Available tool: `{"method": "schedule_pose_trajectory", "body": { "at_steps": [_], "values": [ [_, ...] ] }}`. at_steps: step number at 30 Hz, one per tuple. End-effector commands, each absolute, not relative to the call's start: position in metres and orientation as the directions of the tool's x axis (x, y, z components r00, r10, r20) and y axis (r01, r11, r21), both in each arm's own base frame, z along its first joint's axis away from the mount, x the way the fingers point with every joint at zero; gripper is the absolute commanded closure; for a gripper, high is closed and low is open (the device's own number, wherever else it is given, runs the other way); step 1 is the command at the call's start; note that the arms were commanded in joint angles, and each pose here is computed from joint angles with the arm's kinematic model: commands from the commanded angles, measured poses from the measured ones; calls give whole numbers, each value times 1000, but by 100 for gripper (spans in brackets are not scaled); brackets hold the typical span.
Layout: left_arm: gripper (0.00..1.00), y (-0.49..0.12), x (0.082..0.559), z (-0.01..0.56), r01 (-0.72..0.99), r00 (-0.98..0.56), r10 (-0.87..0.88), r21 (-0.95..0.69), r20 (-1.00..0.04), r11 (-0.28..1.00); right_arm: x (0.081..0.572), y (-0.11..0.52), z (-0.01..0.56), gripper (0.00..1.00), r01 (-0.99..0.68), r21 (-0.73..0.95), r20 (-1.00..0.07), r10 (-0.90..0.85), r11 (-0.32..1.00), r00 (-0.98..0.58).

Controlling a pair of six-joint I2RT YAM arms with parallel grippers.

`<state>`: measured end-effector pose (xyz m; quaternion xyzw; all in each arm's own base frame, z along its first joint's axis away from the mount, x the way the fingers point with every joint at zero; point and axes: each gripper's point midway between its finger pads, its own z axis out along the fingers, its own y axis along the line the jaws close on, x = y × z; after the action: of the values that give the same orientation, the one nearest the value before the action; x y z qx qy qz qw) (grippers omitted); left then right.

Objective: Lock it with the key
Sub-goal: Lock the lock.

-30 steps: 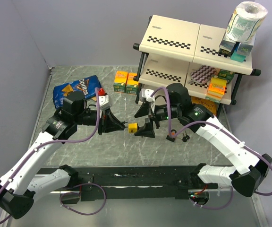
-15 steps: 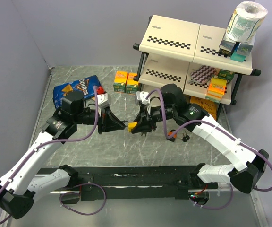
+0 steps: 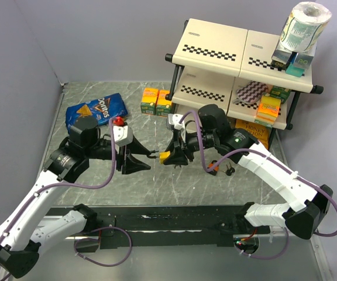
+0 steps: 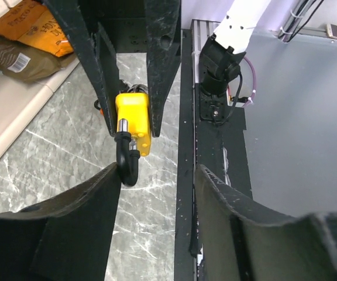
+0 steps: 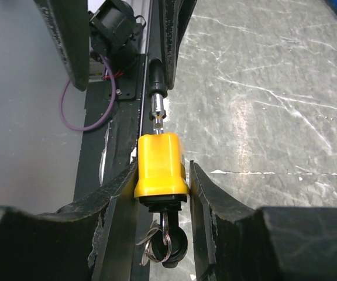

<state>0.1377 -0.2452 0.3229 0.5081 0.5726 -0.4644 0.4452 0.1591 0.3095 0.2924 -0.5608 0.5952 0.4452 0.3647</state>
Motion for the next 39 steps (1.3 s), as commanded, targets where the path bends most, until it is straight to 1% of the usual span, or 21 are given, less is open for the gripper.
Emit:
{"method": "schedule_pose_trajectory", "body": {
  "at_steps": [1,3,4,6,7,8,11,14,16,18,19,21,23,26,27,28,30,31,34,38,39],
  "values": [
    [42,-249,125,347,1000,13,113,10,-994,-21,155,312,330,100,-997,45,-964,-264,-60,-28],
    [44,-250,118,347,998,36,110,30,-993,-52,155,313,331,100,-997,51,-964,-264,-60,-34],
    [48,-250,115,346,998,36,116,29,-993,-63,156,313,332,100,-997,52,-964,-262,-57,-35],
    [50,-250,107,341,993,72,127,59,-989,-103,157,314,334,100,-997,60,-965,-257,-52,-45],
    [52,-249,103,330,993,57,160,39,-985,-115,158,313,335,100,-997,66,-966,-253,-48,-52],
    [54,-250,102,322,986,121,177,98,-977,-132,160,313,337,100,-996,80,-966,-249,-41,-67],
    [61,-247,100,295,974,209,254,176,-945,-144,160,312,341,100,-993,108,-967,-236,-44,-95],
    [64,-239,115,282,968,251,322,240,-913,-76,157,311,344,100,-992,113,-968,-232,-59,-97],
    [61,-235,119,284,964,259,335,261,-906,-38,155,310,344,100,-993,106,-969,-231,-59,-90],
    [52,-233,117,288,968,241,323,249,-915,-18,154,308,342,100,-993,102,-968,-236,-57,-86],
    [50,-232,116,286,972,226,321,236,-920,-8,154,308,343,100,-994,90,-969,-234,-58,-74],
    [44,-232,116,287,980,179,308,197,-934,28,154,306,341,100,-995,86,-969,-238,-56,-70],
    [41,-233,122,282,987,105,316,137,-943,83,154,306,343,100,-996,63,-972,-231,-58,-48],
    [35,-243,128,294,990,9,266,46,-964,134,151,305,345,100,-997,43,-973,-229,-70,-26],
    [33,-248,132,310,989,7,223,40,-975,144,150,306,347,100,-997,25,-974,-227,-79,-7],
    [33,-254,124,314,993,-69,200,-47,-977,111,150,306,347,100,-996,13,-973,-231,-85,7],
    [33,-261,115,333,996,-86,155,-79,-984,51,147,306,347,100,-995,-25,-969,-241,-92,47],
    [34,-263,109,336,991,-136,145,-135,-980,21,147,306,348,100,-995,-34,-969,-241,-94,56],
    [40,-265,98,338,986,-147,148,-156,-978,-50,145,306,349,100,-993,-66,-967,-240,-101,89],
    [66,-265,98,329,982,-172,167,-182,-971,-51,143,307,345,100,-989,-101,-961,-248,-106,125],
    [70,-266,99,326,981,-177,172,-187,-969,-43,143,308,345,100,-988,-108,-961,-245,-107,131]
  ]
}}
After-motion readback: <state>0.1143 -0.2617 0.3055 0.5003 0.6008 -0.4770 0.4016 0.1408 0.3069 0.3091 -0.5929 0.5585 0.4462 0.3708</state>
